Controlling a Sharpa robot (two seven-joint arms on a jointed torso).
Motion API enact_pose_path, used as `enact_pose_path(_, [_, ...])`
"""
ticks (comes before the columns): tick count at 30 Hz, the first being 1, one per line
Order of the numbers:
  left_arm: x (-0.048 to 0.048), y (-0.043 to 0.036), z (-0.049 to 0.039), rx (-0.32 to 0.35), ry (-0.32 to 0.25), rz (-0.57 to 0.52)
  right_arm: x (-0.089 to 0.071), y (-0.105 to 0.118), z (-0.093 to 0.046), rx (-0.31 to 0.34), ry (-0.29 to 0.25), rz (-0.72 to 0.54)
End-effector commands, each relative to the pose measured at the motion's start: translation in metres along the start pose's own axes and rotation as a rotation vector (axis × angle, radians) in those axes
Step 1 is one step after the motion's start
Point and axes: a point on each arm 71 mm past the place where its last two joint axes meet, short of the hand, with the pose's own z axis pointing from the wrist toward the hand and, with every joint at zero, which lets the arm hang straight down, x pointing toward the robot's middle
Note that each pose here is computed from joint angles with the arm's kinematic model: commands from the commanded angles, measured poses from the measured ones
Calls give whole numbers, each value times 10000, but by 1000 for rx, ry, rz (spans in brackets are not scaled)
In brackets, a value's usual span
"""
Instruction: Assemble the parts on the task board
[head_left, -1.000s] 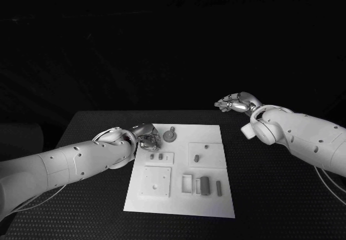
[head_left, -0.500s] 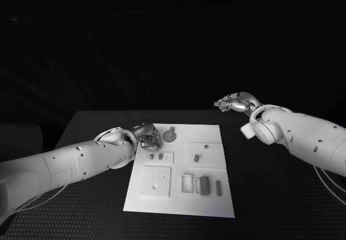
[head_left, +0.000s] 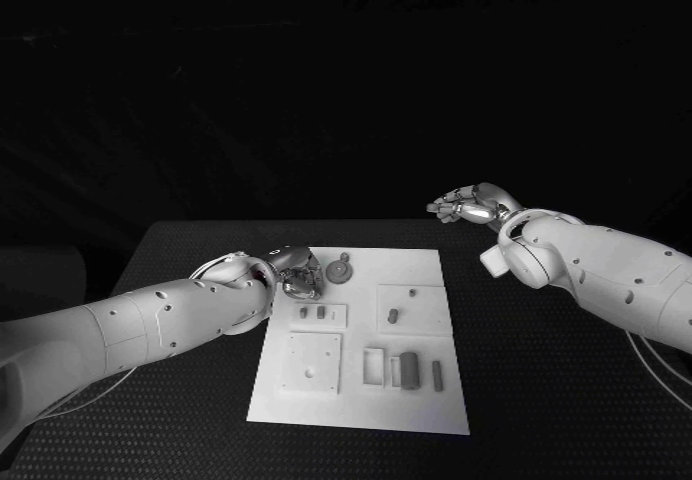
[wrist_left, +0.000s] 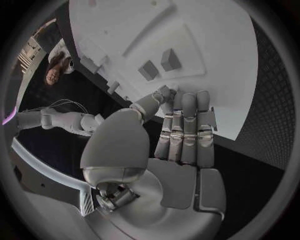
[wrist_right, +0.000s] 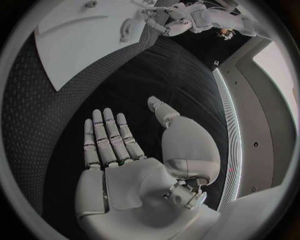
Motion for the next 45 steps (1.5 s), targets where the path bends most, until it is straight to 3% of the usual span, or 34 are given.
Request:
enact_pose_path(1, [141,-73,12,22,75,5,15,14,2,-12,11,1])
enact_pose_path(18, [226,-138,37,37,99,15,15,14,1,-12,12,1])
enact_pose_path(30, [211,-60,28,6,97,8,11,10,0,-12,11,1])
enact_pose_path(45, [196,-45,25,2,81,-7,8,8,0,-11,11,1])
